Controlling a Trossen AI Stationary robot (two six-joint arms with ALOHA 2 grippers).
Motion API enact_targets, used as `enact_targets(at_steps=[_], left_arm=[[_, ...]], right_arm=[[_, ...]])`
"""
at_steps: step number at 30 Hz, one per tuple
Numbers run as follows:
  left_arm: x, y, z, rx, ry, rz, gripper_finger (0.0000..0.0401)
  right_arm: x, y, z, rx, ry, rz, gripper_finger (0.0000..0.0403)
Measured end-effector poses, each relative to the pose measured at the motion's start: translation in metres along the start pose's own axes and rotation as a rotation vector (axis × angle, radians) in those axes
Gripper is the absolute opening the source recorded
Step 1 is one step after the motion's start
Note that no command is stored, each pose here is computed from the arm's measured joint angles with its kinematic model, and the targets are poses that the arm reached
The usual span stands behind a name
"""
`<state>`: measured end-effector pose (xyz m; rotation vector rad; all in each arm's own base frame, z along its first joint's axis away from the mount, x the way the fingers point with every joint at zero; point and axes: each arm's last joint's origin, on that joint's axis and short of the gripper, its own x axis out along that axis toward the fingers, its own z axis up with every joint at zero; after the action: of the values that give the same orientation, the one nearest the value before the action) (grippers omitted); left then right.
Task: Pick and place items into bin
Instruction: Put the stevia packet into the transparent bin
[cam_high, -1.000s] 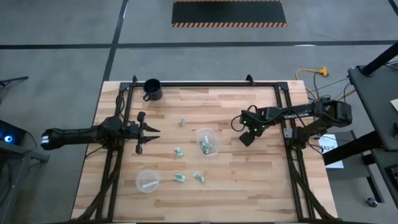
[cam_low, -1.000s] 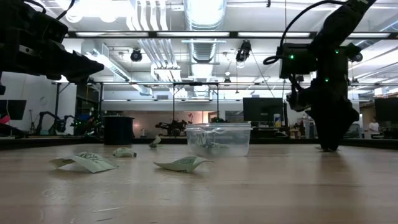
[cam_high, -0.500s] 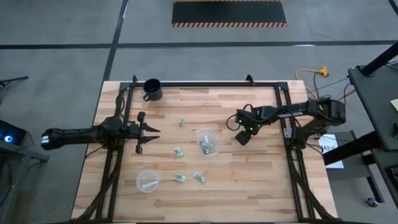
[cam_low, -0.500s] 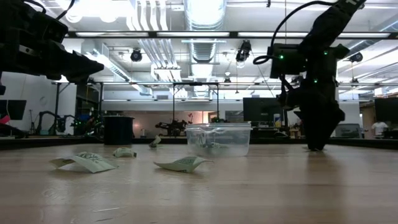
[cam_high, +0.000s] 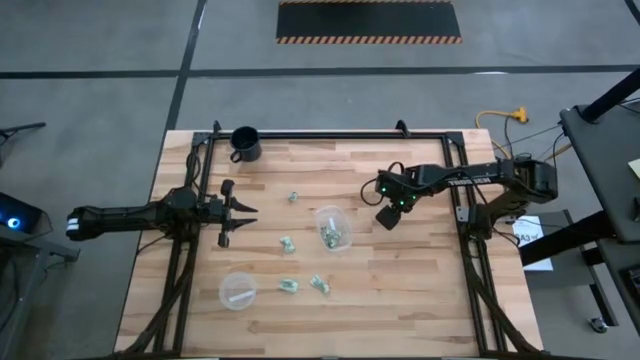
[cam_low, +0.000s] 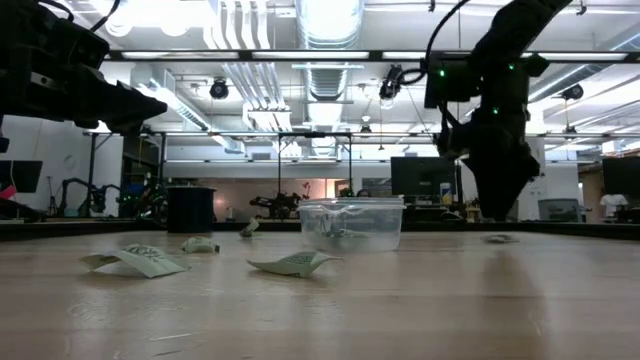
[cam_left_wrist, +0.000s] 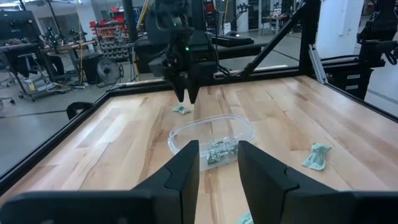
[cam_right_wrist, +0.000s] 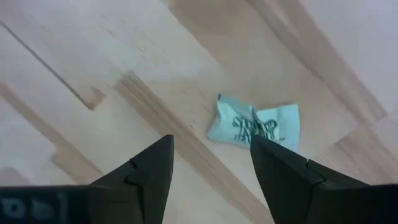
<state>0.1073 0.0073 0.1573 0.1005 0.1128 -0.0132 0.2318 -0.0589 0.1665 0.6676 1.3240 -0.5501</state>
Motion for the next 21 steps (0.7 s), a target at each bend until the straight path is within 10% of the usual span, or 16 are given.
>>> enact_targets(at_steps=[21], left_arm=[[0.000, 0.000, 0.000, 0.000, 0.000, 0.000, 0.0094]], right_arm=[[0.039, -0.004, 0.005, -0.003, 0.122, -0.143, 0.0203]])
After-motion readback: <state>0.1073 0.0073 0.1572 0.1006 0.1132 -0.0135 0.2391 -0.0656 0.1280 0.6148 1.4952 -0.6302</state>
